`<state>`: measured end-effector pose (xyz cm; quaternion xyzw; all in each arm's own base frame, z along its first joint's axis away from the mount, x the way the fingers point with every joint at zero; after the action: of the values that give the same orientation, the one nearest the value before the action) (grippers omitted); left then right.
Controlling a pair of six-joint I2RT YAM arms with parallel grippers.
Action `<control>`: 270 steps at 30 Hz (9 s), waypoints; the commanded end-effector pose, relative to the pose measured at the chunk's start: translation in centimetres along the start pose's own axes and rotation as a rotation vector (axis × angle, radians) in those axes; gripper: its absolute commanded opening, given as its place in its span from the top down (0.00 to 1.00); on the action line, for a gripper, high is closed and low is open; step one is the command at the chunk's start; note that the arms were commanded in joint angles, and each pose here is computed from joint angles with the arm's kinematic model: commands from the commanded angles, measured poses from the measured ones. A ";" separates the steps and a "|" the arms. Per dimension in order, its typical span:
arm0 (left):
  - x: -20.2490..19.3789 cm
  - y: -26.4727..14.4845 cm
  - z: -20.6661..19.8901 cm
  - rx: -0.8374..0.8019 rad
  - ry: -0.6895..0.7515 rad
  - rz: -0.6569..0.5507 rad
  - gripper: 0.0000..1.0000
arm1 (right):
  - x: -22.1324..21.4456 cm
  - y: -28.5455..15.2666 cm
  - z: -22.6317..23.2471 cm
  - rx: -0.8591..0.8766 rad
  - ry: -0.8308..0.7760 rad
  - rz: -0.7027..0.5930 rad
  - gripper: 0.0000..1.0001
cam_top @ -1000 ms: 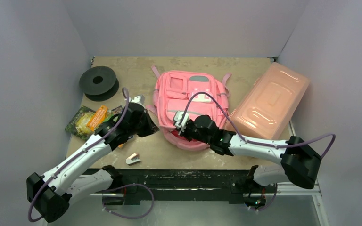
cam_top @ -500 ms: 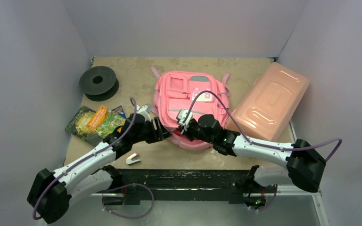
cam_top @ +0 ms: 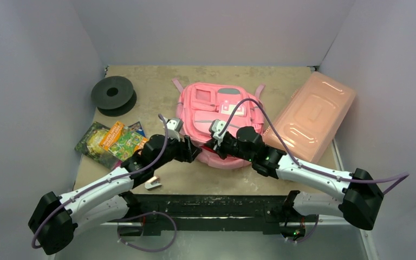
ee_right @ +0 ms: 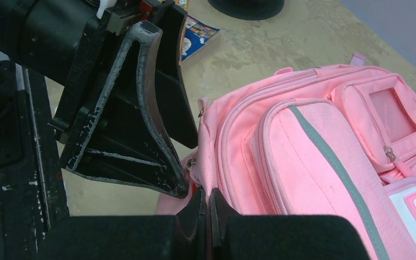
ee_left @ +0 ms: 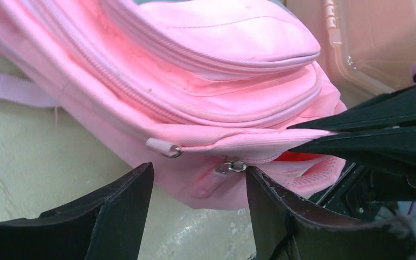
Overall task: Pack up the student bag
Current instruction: Unzip the student bag at the center of the board, then pick up the book from the center of the board, then place the book in the student bag.
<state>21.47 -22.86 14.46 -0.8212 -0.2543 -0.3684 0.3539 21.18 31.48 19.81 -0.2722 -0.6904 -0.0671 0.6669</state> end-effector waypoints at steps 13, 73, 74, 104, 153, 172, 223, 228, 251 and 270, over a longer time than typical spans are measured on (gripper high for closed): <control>1.0 1.2 -4.2 -0.253 0.206 -0.025 0.76 | 6.7 -1.0 0.2 0.045 -0.049 -0.207 1.00; -0.6 -0.2 -2.8 -0.165 0.046 0.041 1.00 | 5.7 -2.7 -3.0 -0.018 -0.021 -0.204 1.00; -0.5 -0.1 -1.0 -0.050 0.029 0.038 1.00 | 5.5 -2.7 -3.3 -0.032 -0.023 -0.205 1.00; 9.6 0.5 11.1 0.588 -0.217 0.060 0.42 | 7.5 1.5 -7.7 -0.132 0.180 -0.210 1.00; 5.8 -23.1 0.6 0.130 -0.106 -0.329 0.10 | -2.1 21.6 7.8 0.641 0.994 0.289 0.06; 4.8 -23.8 0.4 0.116 -0.128 -0.318 0.10 | -2.6 27.5 6.1 0.499 1.167 0.202 0.33; 16.4 -15.7 4.7 -0.073 -0.743 -1.003 0.09 | 18.5 8.3 2.3 0.345 1.886 -0.499 1.00; 16.5 -15.3 4.8 -0.080 -0.783 -1.001 0.26 | 18.6 8.1 3.1 0.361 1.910 -0.492 1.00; 7.6 -20.3 6.4 0.400 -0.218 -0.466 1.00 | -2.6 3.6 -5.1 -0.510 -0.072 0.437 0.03; 4.1 -19.8 3.0 0.225 -0.267 -0.260 1.00 | -4.7 8.0 -10.1 -0.593 -0.228 0.651 0.25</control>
<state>11.34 -6.65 22.04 -0.7701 -0.4312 -0.2425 0.4028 33.50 31.74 11.44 -0.6788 -0.5793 -0.0018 0.4512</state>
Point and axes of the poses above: each gripper's point midway between its finger pads, its own y axis out along the fingers, its own z axis along the line the jaws close on, x = y × z, the point moved 1 cm from there along -y, back along the fingers
